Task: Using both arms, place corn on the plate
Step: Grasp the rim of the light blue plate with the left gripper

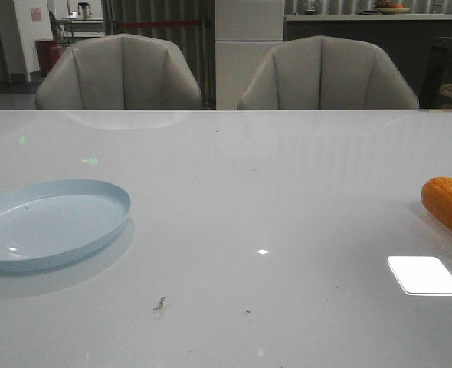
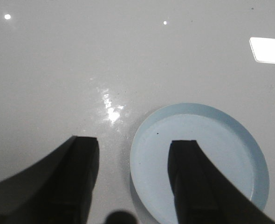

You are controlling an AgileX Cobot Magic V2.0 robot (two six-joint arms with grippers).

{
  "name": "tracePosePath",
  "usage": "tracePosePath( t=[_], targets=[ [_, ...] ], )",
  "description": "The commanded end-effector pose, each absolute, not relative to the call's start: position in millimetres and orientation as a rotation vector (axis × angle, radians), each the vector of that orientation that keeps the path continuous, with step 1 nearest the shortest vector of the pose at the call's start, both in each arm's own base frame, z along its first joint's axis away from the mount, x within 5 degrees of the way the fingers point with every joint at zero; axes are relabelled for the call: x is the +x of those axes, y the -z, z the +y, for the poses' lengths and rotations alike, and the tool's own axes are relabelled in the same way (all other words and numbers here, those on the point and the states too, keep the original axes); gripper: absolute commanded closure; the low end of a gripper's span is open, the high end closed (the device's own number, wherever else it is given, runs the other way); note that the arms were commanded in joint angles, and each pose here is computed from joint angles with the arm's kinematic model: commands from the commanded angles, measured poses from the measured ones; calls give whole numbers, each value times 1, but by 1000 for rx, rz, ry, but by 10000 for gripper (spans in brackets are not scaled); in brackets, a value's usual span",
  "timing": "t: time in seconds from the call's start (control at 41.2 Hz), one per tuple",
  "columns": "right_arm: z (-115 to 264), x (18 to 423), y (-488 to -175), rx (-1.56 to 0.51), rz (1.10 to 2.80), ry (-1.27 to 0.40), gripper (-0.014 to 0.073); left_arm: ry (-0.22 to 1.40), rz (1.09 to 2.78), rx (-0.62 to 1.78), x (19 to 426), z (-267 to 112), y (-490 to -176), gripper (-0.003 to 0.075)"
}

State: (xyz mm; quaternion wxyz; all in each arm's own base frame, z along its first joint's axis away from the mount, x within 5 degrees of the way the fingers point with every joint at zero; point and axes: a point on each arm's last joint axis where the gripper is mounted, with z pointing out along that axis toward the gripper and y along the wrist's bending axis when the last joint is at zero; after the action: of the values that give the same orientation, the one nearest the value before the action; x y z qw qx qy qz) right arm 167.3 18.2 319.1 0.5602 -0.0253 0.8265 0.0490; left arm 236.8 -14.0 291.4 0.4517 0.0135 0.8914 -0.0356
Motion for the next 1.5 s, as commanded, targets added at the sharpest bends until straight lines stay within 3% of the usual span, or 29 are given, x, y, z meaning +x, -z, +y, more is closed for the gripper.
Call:
tracePosePath(
  t=[0.0, 0.437, 0.679, 1.043, 1.164, 1.358, 1.48],
  targets=[
    [18, 169, -335, -63, 1869, -112, 128, 104, 2208, 5, 265, -14, -303, 306],
    [18, 167, -330, -67, 1920, -113, 128, 131, 2573, -18, 361, -20, -233, 307],
    [18, 167, -330, -67, 1925, -113, 128, 132, 2677, -21, 377, -20, -199, 307],
    [18, 167, -330, -68, 1929, -113, 128, 198, 2730, -88, 379, -24, -181, 315],
    [18, 167, -329, -68, 1930, -113, 128, 202, 2742, -89, 378, -24, -181, 380],
    [18, 167, -329, -68, 1930, -113, 128, 205, 2760, -88, 377, -24, -180, 636],
    [18, 167, -329, -68, 1931, -113, 128, 210, 2774, -84, 377, -25, -182, 619]
  ],
)
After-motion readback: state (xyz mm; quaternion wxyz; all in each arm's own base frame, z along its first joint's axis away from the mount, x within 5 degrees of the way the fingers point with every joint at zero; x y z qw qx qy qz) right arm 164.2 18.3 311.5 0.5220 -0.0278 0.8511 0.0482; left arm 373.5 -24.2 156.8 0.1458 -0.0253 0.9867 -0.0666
